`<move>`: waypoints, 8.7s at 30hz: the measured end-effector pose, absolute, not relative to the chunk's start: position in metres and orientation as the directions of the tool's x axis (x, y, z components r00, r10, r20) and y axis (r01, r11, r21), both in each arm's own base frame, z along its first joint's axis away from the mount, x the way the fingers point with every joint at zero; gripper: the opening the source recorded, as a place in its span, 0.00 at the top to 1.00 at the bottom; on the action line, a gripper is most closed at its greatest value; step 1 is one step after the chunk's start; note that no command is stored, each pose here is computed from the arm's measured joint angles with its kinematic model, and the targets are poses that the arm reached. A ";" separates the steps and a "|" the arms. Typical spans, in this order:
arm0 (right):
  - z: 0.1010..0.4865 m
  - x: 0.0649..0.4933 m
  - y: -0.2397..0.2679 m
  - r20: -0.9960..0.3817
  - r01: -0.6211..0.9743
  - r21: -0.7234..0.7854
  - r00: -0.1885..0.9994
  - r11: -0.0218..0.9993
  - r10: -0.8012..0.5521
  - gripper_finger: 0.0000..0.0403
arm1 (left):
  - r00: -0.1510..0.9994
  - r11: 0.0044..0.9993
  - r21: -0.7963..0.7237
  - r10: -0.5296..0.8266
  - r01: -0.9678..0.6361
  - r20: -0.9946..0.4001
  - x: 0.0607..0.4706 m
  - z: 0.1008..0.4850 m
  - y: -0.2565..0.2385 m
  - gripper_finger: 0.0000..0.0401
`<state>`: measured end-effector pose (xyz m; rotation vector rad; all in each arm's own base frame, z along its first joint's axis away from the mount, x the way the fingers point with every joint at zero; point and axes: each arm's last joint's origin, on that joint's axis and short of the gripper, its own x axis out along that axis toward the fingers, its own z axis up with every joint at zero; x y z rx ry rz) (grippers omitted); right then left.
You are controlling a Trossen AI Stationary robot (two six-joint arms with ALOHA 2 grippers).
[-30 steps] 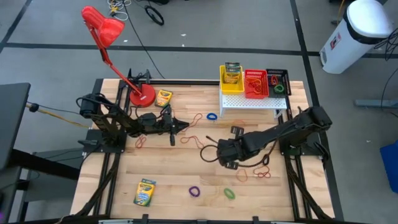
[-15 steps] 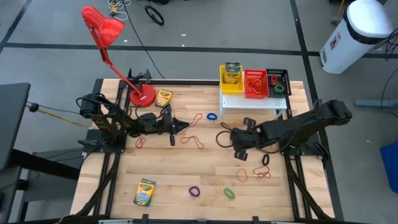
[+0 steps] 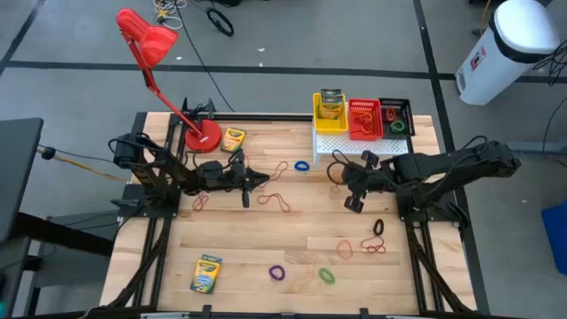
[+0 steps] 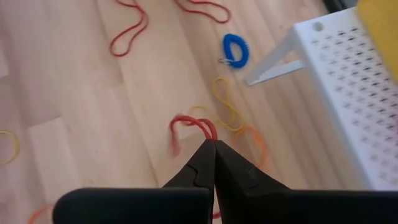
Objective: Pick & Place Office Desk Supplies
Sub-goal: Put the red rubber band on the red basket, then put the black spring keychain on the black basket
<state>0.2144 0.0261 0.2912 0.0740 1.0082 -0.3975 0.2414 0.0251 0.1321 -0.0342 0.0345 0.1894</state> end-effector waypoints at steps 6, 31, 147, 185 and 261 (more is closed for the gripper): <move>0.298 0.209 0.012 -0.824 0.378 -0.119 0.479 0.918 -0.304 0.98 | 0.982 0.982 -0.031 0.187 -0.188 -0.037 0.241 0.132 0.025 0.91; 0.378 0.180 -0.016 -0.647 0.497 -0.119 0.618 0.860 -0.446 0.98 | 0.982 0.982 -0.031 0.187 -0.188 -0.037 0.241 0.132 0.025 0.91; 0.281 0.330 0.036 -0.742 0.092 -0.077 0.660 0.993 -0.119 1.00 | 0.982 0.982 -0.030 0.188 -0.189 -0.038 0.242 0.132 0.025 0.91; 0.218 0.280 0.092 -0.930 0.293 -0.081 0.321 0.953 -0.178 0.99 | 0.982 0.982 -0.031 0.187 -0.188 -0.037 0.242 0.132 0.025 0.91; 0.333 0.248 0.030 -0.736 0.863 -0.254 0.120 0.436 -0.666 0.96 | 0.982 0.982 -0.031 0.188 -0.189 -0.037 0.242 0.132 0.025 0.91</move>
